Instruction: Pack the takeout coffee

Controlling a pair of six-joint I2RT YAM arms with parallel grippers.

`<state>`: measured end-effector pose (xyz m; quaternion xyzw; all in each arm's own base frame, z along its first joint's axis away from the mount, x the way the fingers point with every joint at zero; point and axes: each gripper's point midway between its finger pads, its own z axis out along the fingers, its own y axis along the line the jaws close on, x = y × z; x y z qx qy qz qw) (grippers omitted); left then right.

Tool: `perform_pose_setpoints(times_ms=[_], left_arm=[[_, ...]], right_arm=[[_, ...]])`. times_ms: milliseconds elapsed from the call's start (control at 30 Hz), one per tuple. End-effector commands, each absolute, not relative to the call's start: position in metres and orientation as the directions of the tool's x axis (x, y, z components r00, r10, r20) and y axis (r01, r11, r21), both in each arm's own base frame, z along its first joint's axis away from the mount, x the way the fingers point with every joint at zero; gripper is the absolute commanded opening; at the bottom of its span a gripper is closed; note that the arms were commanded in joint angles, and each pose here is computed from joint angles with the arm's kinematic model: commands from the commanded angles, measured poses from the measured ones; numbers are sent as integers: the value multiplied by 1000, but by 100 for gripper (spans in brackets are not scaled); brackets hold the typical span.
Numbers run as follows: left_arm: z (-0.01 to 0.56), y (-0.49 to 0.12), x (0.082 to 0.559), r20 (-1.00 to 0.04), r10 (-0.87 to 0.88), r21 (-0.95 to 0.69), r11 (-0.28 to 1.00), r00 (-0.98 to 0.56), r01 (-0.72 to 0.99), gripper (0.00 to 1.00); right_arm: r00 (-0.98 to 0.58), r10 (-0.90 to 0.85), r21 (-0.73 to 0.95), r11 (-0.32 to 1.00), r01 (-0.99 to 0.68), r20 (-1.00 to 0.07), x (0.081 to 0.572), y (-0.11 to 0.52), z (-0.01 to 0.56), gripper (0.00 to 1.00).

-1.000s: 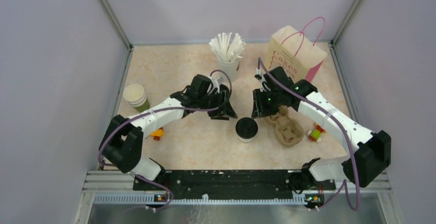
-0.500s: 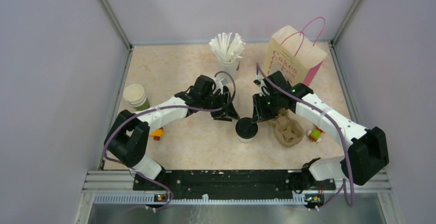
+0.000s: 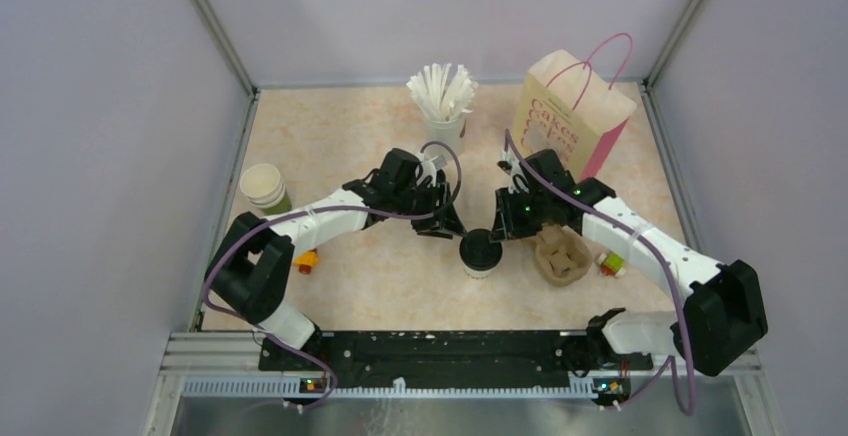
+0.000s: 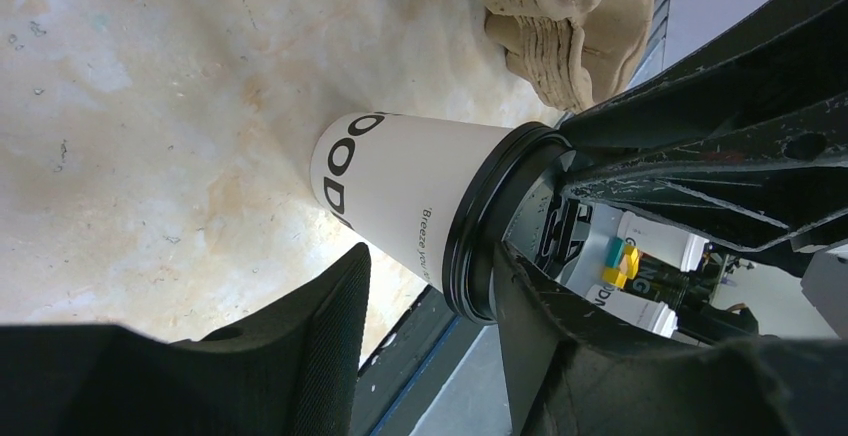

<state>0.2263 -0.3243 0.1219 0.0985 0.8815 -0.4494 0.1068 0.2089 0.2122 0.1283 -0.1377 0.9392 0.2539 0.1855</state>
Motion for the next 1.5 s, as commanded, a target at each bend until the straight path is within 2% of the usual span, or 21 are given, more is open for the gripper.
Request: perform_pose_setpoints(times_ms=[0,300,467,567,767,867,1100,1133,1233,1467], left_arm=[[87,-312,216,-261,107,-699,664,-959,265,53],[60,-295,202,-197,114,-640,737,-974,215,52],[67,-291,200,-212,112,-627,746,-971,223,53],[78,-292,200,-223,100,-641,735,-970,223,53],[99,-296,197,-213,75,-676,709,-974,202,52],[103,-294,196,-204,54,-673,717,-977,181,50],[126,-298,191,-201,29,-717,677,-979,167,50],[132,-298,192,-210,24,-723,669,-977,172,54],[141,-301,195,-231,21,-732,655,-973,188,57],[144,-313,198,-229,36,-766,611,-973,203,59]], right_arm=[[-896,-167,435,828,-354,-411,204,210,109,25],[-911,-145,451,832,-324,-386,186,201,78,24],[-901,-134,458,824,-333,-413,189,203,84,25],[-888,-128,452,823,-343,-442,199,206,103,31],[-864,-103,464,809,-361,-493,216,218,154,54],[-869,-95,468,811,-351,-486,215,217,165,59],[-905,-74,538,782,-314,-420,192,218,172,57],[-909,-68,543,782,-305,-412,189,218,171,57],[-917,-55,550,786,-284,-395,182,214,168,57],[-924,-11,612,747,-261,-382,175,220,166,56]])
